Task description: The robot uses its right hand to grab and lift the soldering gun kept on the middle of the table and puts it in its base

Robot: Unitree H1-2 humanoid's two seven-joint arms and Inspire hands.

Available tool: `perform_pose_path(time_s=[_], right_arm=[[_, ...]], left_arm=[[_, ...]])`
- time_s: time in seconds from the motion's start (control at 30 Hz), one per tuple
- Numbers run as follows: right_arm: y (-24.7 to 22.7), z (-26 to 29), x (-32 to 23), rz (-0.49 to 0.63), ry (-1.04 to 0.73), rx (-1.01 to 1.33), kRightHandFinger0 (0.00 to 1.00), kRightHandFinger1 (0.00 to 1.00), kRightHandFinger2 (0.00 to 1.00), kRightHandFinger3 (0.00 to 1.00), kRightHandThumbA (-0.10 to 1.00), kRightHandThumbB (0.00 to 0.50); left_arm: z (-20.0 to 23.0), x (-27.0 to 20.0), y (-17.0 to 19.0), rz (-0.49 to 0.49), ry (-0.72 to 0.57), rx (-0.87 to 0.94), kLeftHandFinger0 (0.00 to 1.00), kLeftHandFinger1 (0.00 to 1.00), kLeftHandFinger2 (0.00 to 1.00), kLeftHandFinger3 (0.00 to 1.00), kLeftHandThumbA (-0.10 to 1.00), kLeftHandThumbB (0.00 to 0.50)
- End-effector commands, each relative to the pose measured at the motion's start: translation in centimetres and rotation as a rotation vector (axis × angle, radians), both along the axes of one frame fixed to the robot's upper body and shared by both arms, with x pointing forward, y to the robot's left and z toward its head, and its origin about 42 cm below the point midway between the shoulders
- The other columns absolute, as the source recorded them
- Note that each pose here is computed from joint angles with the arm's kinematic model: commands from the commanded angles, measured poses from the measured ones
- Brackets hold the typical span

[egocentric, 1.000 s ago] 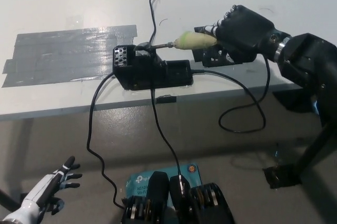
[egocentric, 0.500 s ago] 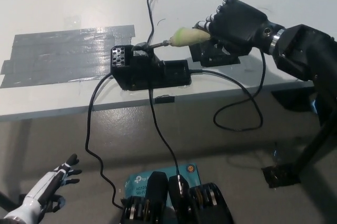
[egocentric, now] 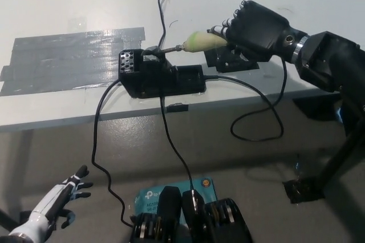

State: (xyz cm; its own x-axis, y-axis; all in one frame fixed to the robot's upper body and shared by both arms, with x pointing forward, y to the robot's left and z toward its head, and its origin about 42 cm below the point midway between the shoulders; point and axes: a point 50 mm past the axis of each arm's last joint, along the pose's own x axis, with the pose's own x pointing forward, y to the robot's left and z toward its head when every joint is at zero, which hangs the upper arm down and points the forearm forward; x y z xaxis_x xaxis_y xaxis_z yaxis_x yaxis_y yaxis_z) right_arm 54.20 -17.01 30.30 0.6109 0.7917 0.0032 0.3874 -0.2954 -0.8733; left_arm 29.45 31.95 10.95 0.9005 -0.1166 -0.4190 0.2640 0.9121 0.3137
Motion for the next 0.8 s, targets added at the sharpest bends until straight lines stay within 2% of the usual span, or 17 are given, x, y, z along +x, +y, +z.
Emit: perform_pose_path(time_s=[0.0,0.07,0.1,0.17,0.2,0.27,0.3,0.37,0.43,0.47,0.53,0.57,0.63,0.7,0.73,0.77], right_arm=[[4.0,3.5,0.4,0.098,-0.066,0.012,0.00,0.00,0.39,0.31,-0.07,0.150],[4.7,3.9,0.7,0.086,-0.055,0.017,0.00,0.00,0.39,0.31,-0.07,0.122],[5.6,4.3,0.8,0.088,-0.075,-0.011,0.00,0.01,0.41,0.32,-0.03,0.113],[6.0,4.4,0.8,0.104,-0.081,0.001,0.00,0.01,0.42,0.33,-0.05,0.117],[6.3,4.4,0.9,0.105,-0.064,0.032,0.00,0.00,0.42,0.29,-0.09,0.107],[6.6,4.5,0.9,0.105,-0.081,0.025,0.00,0.00,0.41,0.29,-0.06,0.093],[6.9,4.6,1.0,0.086,-0.079,0.014,0.00,0.00,0.40,0.23,0.06,0.004],[7.2,4.9,1.1,0.079,-0.078,0.015,0.00,0.00,0.40,0.27,0.05,0.032],[7.2,4.9,1.1,0.078,-0.078,0.018,0.00,0.00,0.40,0.25,0.05,0.021],[7.6,5.1,1.0,0.091,-0.090,0.028,0.00,0.00,0.39,0.26,0.06,0.061],[7.6,5.2,1.0,0.090,-0.105,0.009,0.00,0.00,0.39,0.29,0.05,0.090],[7.7,5.2,1.0,0.086,-0.086,0.024,0.00,0.00,0.38,0.28,0.05,0.068],[7.8,5.2,1.0,0.095,-0.107,0.010,0.00,0.00,0.37,0.30,0.08,0.071],[7.6,5.1,0.9,0.106,-0.113,0.021,0.00,0.00,0.36,0.24,0.06,0.085],[7.4,5.0,0.9,0.110,-0.114,0.027,0.00,0.00,0.38,0.29,0.05,0.090],[7.3,5.0,0.9,0.115,-0.117,0.027,0.00,0.00,0.38,0.30,0.05,0.096]], left_arm=[[1.0,0.5,-0.3,-0.021,-0.024,0.016,0.81,0.88,0.91,0.97,1.00,0.026],[1.1,0.7,-0.5,-0.032,-0.029,0.021,0.81,0.88,0.90,0.97,1.00,0.030],[1.1,0.7,-0.5,-0.031,-0.026,0.015,0.82,0.88,0.90,0.97,1.00,0.041],[1.1,0.6,-0.6,-0.027,-0.024,0.016,0.81,0.88,0.90,0.98,1.00,0.056],[1.1,0.6,-0.7,-0.027,-0.025,0.012,0.81,0.88,0.91,0.98,1.00,0.062],[1.2,0.7,-0.8,-0.038,-0.027,0.012,0.80,0.89,0.91,0.99,1.00,0.065],[1.2,0.7,-0.8,-0.037,-0.026,0.013,0.82,0.89,0.91,0.97,1.00,0.062],[1.3,0.8,-0.8,-0.041,-0.032,0.011,0.83,0.90,0.91,0.96,1.00,0.064],[1.3,0.9,-1.0,-0.044,-0.032,0.010,0.84,0.90,0.92,0.96,1.00,0.055],[1.2,0.9,-1.0,-0.044,-0.033,0.013,0.87,0.91,0.92,0.96,1.00,0.072],[1.2,1.0,-1.2,-0.046,-0.033,0.009,0.85,0.91,0.93,0.97,1.00,0.088],[1.2,1.0,-1.2,-0.040,-0.027,0.006,0.85,0.91,0.93,0.98,1.00,0.084],[1.3,1.0,-1.1,-0.046,-0.029,0.011,0.85,0.91,0.92,0.99,1.00,0.063],[1.3,1.0,-1.0,-0.049,-0.028,0.015,0.85,0.91,0.93,0.99,1.00,0.068],[1.2,1.0,-1.0,-0.055,-0.028,0.014,0.86,0.92,0.93,0.98,1.00,0.087],[1.2,1.0,-1.0,-0.057,-0.027,0.010,0.87,0.92,0.93,0.98,1.00,0.087]])
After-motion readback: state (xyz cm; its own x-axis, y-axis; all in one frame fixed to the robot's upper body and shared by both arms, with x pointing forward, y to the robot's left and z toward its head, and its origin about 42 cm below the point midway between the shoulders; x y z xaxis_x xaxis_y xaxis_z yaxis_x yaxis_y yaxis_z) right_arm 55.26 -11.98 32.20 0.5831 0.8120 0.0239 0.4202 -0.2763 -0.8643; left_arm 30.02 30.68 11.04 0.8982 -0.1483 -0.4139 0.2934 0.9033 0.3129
